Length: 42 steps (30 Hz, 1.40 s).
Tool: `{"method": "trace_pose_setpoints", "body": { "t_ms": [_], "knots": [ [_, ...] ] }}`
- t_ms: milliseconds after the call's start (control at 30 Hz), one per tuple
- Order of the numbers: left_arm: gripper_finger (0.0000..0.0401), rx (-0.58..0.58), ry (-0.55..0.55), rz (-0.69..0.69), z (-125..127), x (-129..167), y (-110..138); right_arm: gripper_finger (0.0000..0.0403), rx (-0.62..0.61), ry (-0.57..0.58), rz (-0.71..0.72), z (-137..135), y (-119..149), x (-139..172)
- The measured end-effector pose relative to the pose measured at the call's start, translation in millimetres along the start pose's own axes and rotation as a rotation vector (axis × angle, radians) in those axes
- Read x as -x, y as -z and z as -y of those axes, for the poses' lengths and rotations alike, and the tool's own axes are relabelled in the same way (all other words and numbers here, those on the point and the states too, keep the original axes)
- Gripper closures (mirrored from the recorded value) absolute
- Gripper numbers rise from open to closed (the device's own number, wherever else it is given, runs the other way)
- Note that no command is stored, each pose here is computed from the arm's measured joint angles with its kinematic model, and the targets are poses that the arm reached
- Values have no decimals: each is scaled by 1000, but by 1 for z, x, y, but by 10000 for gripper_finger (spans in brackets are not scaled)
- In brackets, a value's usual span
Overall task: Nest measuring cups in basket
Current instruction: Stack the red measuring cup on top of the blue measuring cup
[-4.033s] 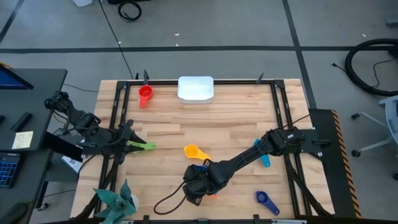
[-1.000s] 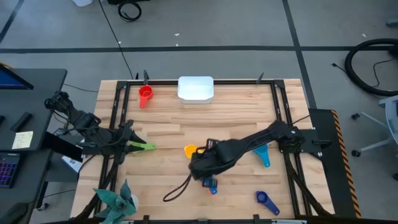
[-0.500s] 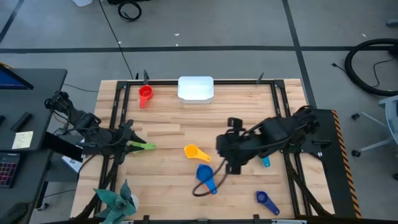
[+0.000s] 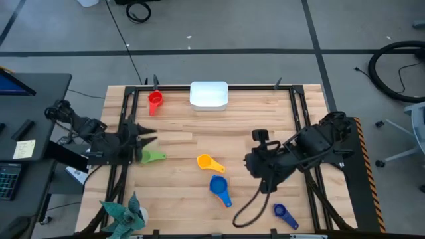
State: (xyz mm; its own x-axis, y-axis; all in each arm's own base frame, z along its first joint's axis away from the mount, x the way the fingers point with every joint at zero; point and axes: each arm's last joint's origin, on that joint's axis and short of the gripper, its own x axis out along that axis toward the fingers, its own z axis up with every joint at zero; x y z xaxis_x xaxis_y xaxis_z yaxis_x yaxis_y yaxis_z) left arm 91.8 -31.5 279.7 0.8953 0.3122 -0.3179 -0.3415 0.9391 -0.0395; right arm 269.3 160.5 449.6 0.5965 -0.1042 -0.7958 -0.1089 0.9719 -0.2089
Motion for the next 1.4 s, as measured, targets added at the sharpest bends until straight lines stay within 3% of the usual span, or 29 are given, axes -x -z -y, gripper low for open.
{"method": "trace_pose_setpoints", "body": {
  "t_ms": [100, 400, 600, 800, 967, 1167, 1400],
  "knots": [
    [271, 35, -58, 34, -6, 3, -19, 338, 54, 16, 10, -4, 1, 2],
    [271, -22, -332, 15, -22, 8, -77, 342, 119, 110, 49, -4, 2, 8],
    [271, 81, -569, -68, -36, -7, -96, 342, 78, 178, 71, 0, 2, 9],
    [271, 196, -583, -204, -50, -37, -101, 341, -30, 252, 137, 11, 6, 24],
    [271, 262, -690, -304, -74, -62, -98, 341, -102, 277, 180, 19, 9, 36],
    [271, 463, -724, -438, -113, -89, -86, 341, -111, 278, 192, 22, 11, 41],
    [271, 603, -778, -584, -156, -115, -66, 341, -81, 274, 180, 21, 11, 39]
  ]
}}
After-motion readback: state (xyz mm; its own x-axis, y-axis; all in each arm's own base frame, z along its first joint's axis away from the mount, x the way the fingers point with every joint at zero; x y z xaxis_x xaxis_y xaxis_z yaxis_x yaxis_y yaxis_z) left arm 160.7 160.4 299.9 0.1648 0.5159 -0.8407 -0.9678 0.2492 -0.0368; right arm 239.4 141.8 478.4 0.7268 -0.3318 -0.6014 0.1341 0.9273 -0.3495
